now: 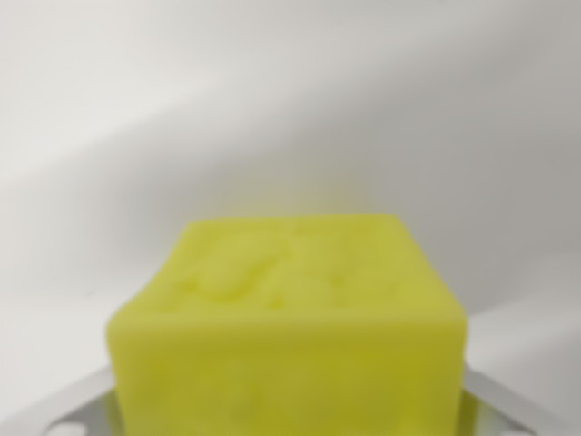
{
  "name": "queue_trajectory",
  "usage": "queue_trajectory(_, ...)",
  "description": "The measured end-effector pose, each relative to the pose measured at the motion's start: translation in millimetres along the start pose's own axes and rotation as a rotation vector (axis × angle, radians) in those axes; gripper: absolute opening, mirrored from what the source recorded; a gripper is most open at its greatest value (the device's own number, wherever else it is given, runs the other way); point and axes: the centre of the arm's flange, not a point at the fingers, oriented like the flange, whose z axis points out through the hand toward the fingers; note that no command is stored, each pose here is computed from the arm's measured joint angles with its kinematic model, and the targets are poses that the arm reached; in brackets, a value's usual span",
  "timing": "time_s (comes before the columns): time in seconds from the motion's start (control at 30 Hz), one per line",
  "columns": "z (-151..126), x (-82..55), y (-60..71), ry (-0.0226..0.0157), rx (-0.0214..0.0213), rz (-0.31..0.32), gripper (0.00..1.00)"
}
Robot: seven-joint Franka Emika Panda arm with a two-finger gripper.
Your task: Pick yellow cube
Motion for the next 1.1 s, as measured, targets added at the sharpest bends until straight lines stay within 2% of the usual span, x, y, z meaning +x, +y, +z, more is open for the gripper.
queue_trajectory(1.1,-82.7,0.1,0.1,0.0002,-0.0001,0.0,0.0)
